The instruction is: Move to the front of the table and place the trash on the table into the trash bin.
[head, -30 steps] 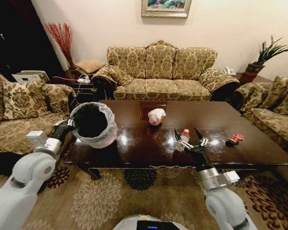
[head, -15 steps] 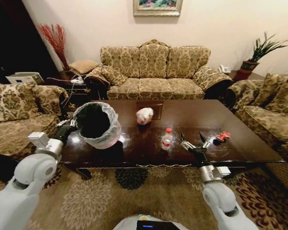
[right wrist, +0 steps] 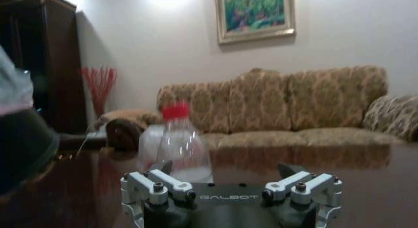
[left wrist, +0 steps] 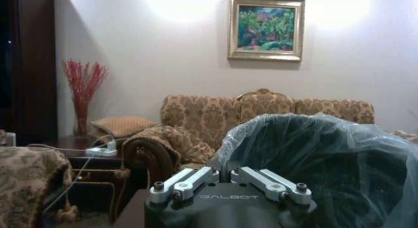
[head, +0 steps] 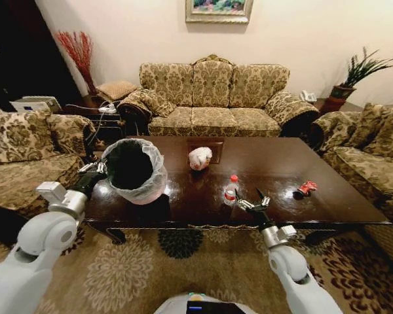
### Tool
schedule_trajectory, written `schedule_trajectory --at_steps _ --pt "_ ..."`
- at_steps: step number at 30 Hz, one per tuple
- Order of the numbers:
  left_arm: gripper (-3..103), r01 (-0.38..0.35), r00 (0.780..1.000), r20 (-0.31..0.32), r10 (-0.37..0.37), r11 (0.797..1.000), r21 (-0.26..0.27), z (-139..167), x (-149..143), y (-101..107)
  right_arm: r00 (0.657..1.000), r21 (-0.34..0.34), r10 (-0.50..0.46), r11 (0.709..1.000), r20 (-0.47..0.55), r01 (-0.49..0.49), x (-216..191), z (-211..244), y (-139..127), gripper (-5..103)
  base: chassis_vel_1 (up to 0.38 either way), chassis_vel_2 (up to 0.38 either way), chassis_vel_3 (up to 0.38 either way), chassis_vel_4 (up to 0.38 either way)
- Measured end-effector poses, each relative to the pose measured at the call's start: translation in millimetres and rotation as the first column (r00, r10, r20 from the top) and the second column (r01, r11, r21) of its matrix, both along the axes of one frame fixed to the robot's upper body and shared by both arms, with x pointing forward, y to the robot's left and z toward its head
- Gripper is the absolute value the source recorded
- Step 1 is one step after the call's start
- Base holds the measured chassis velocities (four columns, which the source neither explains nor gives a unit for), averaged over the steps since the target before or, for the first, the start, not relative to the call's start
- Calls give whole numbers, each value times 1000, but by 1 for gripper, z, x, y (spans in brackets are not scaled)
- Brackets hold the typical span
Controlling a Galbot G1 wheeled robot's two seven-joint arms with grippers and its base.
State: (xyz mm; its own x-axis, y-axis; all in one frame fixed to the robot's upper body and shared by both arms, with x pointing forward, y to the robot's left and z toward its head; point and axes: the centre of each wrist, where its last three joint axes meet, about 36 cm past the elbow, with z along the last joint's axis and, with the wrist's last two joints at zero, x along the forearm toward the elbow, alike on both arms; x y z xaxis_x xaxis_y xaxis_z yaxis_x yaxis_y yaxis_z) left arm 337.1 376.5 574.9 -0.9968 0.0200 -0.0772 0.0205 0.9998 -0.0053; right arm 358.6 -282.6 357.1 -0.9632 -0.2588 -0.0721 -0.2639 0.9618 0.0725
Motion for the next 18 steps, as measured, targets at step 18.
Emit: schedule_trajectory --at_steps 18 --pt "3 36 999 -1 -36 999 2 -4 5 2 993 -53 97 993 -68 -101 54 -25 16 92 0 0 0 0"
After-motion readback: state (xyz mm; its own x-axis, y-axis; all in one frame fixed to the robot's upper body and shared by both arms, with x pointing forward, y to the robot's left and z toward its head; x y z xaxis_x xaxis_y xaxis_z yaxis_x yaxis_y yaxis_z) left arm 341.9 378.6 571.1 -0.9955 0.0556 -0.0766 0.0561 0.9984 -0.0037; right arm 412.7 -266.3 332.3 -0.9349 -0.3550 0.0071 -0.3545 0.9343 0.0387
